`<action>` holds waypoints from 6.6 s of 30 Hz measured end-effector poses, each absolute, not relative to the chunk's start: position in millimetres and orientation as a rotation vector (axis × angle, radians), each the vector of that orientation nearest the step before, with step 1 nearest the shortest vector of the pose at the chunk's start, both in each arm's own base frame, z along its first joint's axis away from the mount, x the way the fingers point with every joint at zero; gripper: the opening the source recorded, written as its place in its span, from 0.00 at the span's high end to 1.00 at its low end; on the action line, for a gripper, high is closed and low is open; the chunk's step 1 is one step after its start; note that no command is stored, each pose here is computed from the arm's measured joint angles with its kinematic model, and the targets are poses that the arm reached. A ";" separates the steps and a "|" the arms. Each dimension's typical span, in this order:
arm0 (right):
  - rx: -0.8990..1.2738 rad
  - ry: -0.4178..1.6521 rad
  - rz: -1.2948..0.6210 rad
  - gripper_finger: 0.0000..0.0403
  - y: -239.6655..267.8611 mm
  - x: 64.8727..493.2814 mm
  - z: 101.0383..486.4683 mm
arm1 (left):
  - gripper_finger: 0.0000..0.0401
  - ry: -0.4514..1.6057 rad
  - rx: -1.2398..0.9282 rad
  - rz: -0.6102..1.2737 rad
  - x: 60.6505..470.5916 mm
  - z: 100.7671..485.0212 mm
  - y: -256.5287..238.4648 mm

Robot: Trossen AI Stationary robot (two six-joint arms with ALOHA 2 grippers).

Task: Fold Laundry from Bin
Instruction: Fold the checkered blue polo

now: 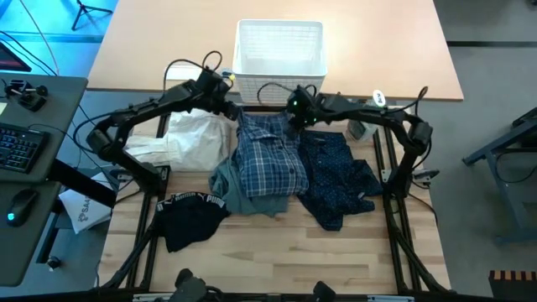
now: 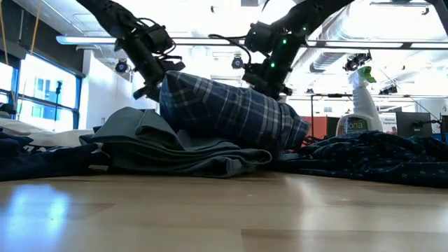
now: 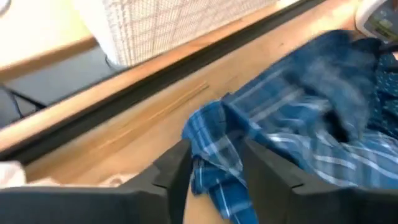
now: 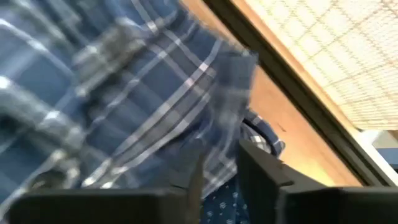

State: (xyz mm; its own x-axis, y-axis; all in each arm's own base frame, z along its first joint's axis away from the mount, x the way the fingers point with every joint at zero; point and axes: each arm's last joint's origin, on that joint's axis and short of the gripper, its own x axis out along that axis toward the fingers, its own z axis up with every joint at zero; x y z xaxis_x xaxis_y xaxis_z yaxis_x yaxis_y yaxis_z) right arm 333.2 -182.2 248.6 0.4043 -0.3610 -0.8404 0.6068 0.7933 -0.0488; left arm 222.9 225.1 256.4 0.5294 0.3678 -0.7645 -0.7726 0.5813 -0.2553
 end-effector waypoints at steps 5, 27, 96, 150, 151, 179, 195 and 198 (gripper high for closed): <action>0.386 0.966 -0.488 0.62 -195.8 325.9 278.9 | 0.58 0.769 -0.684 0.703 215.1 273.5 222.5; 0.486 0.621 -0.683 0.96 -197.1 395.9 222.4 | 0.59 0.740 -0.488 0.489 216.8 322.4 157.8; 0.459 0.693 0.071 1.00 -28.8 309.0 115.9 | 0.95 1.133 -0.604 0.485 307.2 206.7 60.2; 0.567 0.936 -0.631 0.55 -208.8 391.7 184.4 | 0.72 1.116 -0.560 0.670 225.9 260.9 173.9; 0.550 0.953 -0.627 0.57 -210.4 394.5 182.0 | 0.71 1.113 -0.571 0.670 224.8 258.1 172.7; 0.439 0.911 -0.773 1.00 -180.2 344.6 254.1 | 0.70 0.768 -0.338 0.549 238.4 270.8 178.8; 0.528 0.923 -0.814 0.88 -198.3 322.4 210.5 | 0.71 0.832 -0.384 0.461 261.4 244.0 175.9; 0.539 0.916 -0.789 0.76 -202.6 326.3 233.6 | 0.73 0.797 -0.394 0.448 260.5 252.8 170.4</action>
State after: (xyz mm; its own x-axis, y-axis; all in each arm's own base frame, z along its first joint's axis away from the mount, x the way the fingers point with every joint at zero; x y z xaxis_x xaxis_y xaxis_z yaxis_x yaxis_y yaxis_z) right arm 326.3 -202.6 233.6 0.3698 -0.3655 -0.8542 0.7908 0.6064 0.0829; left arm 260.5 170.4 252.8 0.6153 0.2336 -0.7529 -0.5222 0.8362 -0.1674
